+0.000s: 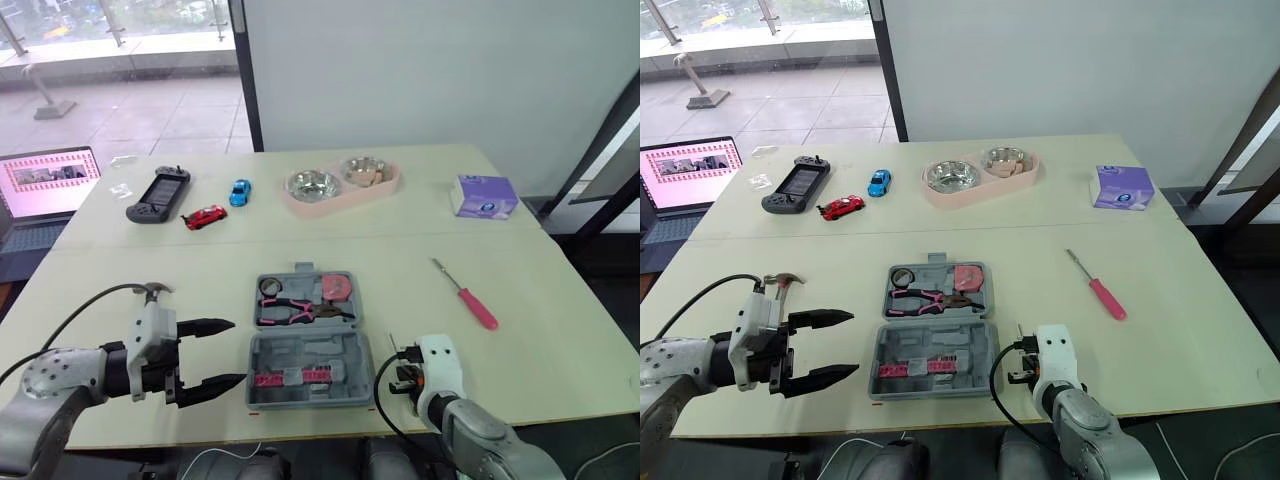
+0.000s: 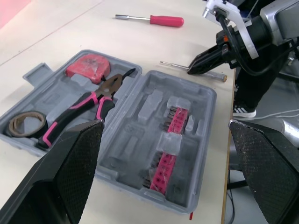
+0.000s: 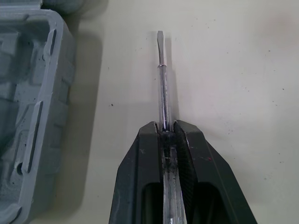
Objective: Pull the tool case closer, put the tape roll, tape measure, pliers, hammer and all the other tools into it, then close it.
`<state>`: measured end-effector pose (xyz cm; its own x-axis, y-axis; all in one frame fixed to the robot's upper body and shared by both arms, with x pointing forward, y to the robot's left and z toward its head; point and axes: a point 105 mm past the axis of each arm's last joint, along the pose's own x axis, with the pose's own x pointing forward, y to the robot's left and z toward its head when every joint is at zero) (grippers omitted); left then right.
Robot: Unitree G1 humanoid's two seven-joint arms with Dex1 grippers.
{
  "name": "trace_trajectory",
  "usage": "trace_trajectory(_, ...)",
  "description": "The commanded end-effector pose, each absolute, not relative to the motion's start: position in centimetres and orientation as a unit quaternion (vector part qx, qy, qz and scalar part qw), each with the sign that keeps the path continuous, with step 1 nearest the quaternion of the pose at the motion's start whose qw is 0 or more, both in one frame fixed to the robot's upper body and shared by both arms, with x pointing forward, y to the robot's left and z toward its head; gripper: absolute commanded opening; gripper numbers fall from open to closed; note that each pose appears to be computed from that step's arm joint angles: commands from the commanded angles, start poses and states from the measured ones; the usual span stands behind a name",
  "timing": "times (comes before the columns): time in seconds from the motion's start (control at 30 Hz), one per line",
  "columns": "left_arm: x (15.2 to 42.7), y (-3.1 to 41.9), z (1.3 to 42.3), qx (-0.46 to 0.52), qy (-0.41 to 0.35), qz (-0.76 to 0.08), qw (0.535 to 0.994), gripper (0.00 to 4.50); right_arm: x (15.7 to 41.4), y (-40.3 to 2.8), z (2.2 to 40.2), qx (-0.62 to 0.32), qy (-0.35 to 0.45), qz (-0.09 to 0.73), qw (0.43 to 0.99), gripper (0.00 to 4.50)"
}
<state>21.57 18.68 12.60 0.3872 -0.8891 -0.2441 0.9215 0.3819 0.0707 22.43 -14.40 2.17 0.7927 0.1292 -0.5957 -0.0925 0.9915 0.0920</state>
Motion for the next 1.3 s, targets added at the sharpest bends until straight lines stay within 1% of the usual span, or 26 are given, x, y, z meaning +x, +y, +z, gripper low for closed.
trace_trajectory(0.03, 21.6, 18.6, 13.0, 0.111, 0.079, -0.553, 0.822, 4.50, 22.2, -14.7, 1.3, 0.042, 0.334, 0.053, 0.940, 1.01)
trace_trajectory(0.07, 21.5, 18.5, 13.0, 0.112, 0.079, -0.553, 0.822, 4.50, 22.4, -14.6, 1.6, 0.051, 0.330, 0.057, 0.941, 1.29)
trace_trajectory(0.1, 21.5, 18.5, 13.0, 0.112, 0.079, -0.553, 0.822, 4.50, 22.6, -14.7, 2.2, 0.060, 0.321, 0.061, 0.943, 1.79)
trace_trajectory(0.2, 21.4, 18.6, 13.1, 0.112, 0.079, -0.550, 0.824, 4.50, 23.7, -17.1, 5.3, 0.051, 0.277, 0.054, 0.958, 3.27)
trace_trajectory(0.23, 21.4, 18.6, 13.1, 0.111, 0.079, -0.549, 0.824, 4.50, 24.0, -17.8, 6.3, 0.043, 0.265, 0.058, 0.962, 3.27)
trace_trajectory(0.3, 21.4, 18.5, 13.1, 0.111, 0.078, -0.549, 0.825, 4.50, 25.0, -18.8, 8.9, 0.017, 0.242, 0.095, 0.966, 3.27)
trace_trajectory(0.33, 21.5, 18.5, 13.1, 0.110, 0.078, -0.548, 0.825, 4.50, 25.7, -18.8, 10.4, -0.008, 0.225, 0.129, 0.966, 3.27)
trace_trajectory(0.4, 21.5, 18.4, 13.1, 0.109, 0.076, -0.547, 0.827, 4.50, 26.9, -18.2, 13.7, -0.082, 0.196, 0.229, 0.950, 3.27)
trace_trajectory(0.43, 21.5, 18.3, 13.1, 0.108, 0.076, -0.547, 0.826, 4.50, 27.2, -17.6, 15.2, -0.148, 0.183, 0.290, 0.928, 3.27)
trace_trajectory(0.47, 21.5, 18.2, 13.0, 0.108, 0.075, -0.548, 0.826, 4.50, 27.3, -17.3, 15.8, -0.191, 0.181, 0.328, 0.907, 3.27)
trace_trajectory(0.53, 21.4, 18.1, 12.9, 0.108, 0.075, -0.551, 0.824, 4.50, 26.6, -16.2, 16.2, -0.335, 0.170, 0.435, 0.819, 3.27)
trace_trajectory(0.6, 21.4, 18.0, 12.8, 0.112, 0.077, -0.555, 0.821, 4.50, 25.9, -15.6, 15.4, -0.485, 0.144, 0.527, 0.683, 3.27)
trace_trajectory(0.63, 21.5, 18.0, 12.8, 0.113, 0.077, -0.556, 0.820, 4.50, 25.6, -15.5, 14.8, -0.544, 0.128, 0.564, 0.608, 3.27)
trace_trajectory(0.67, 21.6, 18.0, 12.8, 0.114, 0.077, -0.556, 0.820, 4.50, 25.4, -15.5, 14.1, -0.583, 0.116, 0.593, 0.543, 3.27)
trace_trajectory(0.77, 21.8, 17.9, 12.9, 0.115, 0.075, -0.555, 0.820, 4.50, 25.7, -15.8, 12.6, -0.657, 0.082, 0.635, 0.399, 3.27)
trace_trajectory(0.83, 21.8, 17.9, 13.0, 0.115, 0.074, -0.555, 0.821, 4.50, 26.2, -15.8, 11.6, -0.693, 0.061, 0.644, 0.319, 3.27)
trace_trajectory(0.87, 21.7, 17.9, 13.0, 0.115, 0.074, -0.555, 0.821, 4.50, 26.5, -15.7, 11.2, -0.704, 0.050, 0.648, 0.288, 3.27)
trace_trajectory(0.93, 21.6, 17.9, 13.0, 0.115, 0.074, -0.551, 0.823, 4.50, 26.3, -15.4, 10.2, -0.721, 0.028, 0.658, 0.213, 3.27)
trace_trajectory(1.0, 21.5, 18.1, 13.1, 0.115, 0.074, -0.545, 0.827, 4.50, 25.8, -15.1, 9.3, -0.728, 0.015, 0.668, 0.157, 3.27)
trace_trajectory(1.03, 21.4, 18.1, 13.1, 0.115, 0.074, -0.543, 0.829, 4.50, 25.7, -15.0, 9.0, -0.729, 0.010, 0.670, 0.141, 3.27)
trace_trajectory(1.13, 21.2, 18.2, 13.0, 0.114, 0.075, -0.539, 0.832, 4.50, 25.0, -14.2, 8.0, -0.722, 0.005, 0.681, 0.122, 3.27)
trace_trajectory(1.3, 20.9, 18.0, 13.1, 0.111, 0.075, -0.537, 0.833, 4.50, 25.7, -12.9, 7.5, -0.735, 0.001, 0.668, 0.115, 3.27)
